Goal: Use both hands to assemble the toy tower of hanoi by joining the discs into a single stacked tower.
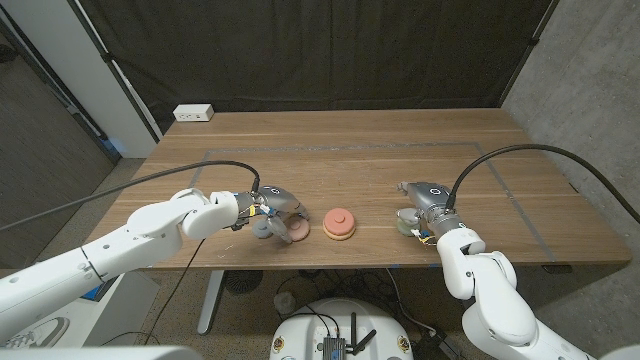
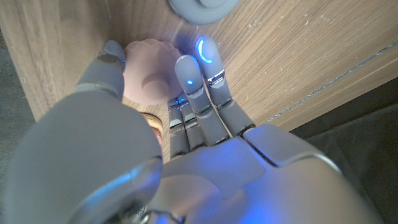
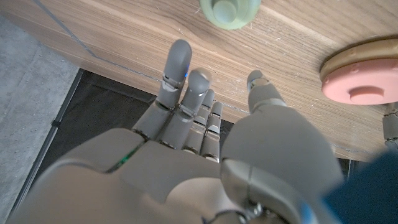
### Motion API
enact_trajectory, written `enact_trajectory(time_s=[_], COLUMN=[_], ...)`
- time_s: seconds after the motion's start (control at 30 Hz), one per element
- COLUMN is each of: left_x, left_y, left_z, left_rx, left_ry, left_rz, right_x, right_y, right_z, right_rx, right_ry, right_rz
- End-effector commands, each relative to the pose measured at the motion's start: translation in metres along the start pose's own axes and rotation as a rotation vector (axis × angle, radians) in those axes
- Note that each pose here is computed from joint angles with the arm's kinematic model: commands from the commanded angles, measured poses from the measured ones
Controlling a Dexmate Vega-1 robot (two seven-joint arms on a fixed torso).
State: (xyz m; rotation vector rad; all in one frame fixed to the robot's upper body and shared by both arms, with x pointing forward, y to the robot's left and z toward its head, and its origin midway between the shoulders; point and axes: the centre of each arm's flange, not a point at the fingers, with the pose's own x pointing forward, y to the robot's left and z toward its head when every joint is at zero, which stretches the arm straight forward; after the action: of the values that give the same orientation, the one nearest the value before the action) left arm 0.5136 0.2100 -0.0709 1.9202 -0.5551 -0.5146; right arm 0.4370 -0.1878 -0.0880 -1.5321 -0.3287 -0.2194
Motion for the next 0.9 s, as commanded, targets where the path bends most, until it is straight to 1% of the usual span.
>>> enact_trajectory(time_s=[0.03,0.5,0.9], left_x=[-0.001,-0.005,-0.011], left_y=[0.006,0.023,0.038], left_z=[-0.001,-0.005,-0.005], left_rx=[0.000,0.006,0.015], left_ry=[0.002,0.010,0.010], left_rz=[0.017,0.032,0.058], right_x=[-0.001,-0.003,-0.003], right_y=[0.000,-0.003,-0.004], right_z=[0.001,0.001,0.002], right_rx=[0.002,-0.005,-0.002], right_ry=[0.002,0.004,0.010], right_rz=[-0.007,-0.013,-0.020])
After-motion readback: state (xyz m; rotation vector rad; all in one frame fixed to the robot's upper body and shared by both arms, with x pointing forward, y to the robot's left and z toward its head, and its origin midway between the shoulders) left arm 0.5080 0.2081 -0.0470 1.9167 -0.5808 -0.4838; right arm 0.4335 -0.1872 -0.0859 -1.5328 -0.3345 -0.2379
